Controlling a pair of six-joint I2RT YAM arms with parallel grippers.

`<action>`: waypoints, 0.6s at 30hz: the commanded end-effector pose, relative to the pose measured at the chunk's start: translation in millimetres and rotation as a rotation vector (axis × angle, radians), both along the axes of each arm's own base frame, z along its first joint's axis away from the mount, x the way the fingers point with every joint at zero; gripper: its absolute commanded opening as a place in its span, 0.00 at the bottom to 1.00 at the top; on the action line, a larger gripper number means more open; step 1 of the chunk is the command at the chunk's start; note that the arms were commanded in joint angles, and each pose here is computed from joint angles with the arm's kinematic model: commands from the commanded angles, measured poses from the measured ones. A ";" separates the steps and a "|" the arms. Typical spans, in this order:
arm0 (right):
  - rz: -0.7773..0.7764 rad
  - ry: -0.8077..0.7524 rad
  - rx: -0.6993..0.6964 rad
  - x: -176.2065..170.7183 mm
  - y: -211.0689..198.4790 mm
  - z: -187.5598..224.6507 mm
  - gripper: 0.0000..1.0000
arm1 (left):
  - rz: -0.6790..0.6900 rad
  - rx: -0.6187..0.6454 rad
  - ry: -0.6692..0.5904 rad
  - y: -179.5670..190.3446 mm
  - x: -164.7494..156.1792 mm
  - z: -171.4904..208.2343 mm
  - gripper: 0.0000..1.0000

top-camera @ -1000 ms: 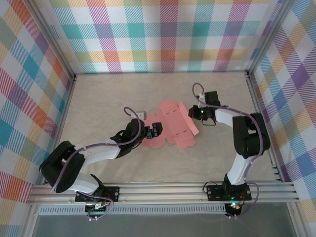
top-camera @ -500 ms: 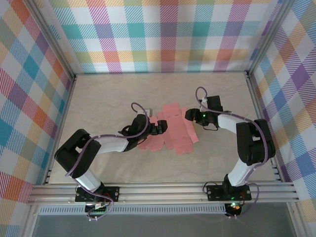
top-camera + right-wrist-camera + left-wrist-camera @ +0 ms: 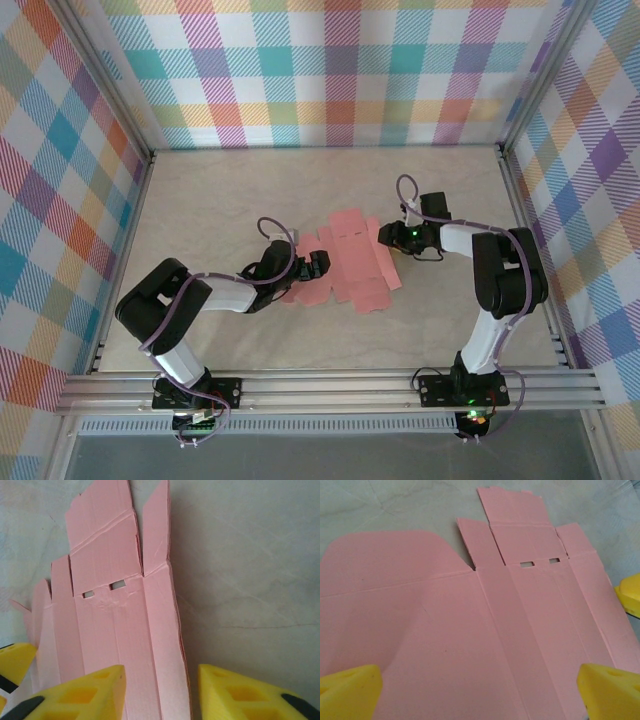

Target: Fold the paper box

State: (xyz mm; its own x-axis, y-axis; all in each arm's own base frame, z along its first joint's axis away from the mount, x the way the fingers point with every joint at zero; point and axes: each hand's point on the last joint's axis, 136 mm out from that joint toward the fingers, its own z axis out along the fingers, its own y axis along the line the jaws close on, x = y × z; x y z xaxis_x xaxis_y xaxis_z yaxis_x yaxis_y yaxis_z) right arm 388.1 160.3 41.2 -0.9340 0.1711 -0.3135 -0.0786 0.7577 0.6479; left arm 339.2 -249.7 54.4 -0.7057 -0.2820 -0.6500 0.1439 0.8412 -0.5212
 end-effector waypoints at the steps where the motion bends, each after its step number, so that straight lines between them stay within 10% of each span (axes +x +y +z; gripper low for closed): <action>1: 0.040 0.001 0.007 -6.0 3.5 1.5 0.36 | 0.017 -0.014 0.023 5.1 -1.9 -10.0 1.00; 8: 0.054 -0.019 -0.003 -7.2 2.5 1.7 0.19 | 0.015 -0.018 0.028 4.6 -2.9 -11.4 1.00; 18: 0.074 -0.056 0.007 -21.0 2.9 7.6 0.25 | 0.019 -0.014 0.028 6.7 -3.4 -10.2 1.00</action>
State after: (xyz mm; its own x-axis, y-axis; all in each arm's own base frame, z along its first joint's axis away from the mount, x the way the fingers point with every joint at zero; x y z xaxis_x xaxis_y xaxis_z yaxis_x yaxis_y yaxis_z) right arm 371.3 158.6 36.0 -0.9383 0.1288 -0.3210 -0.1125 0.7641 0.6352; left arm 341.3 -249.3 56.1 -0.6959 -0.3085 -0.6485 0.1371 0.8293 -0.5416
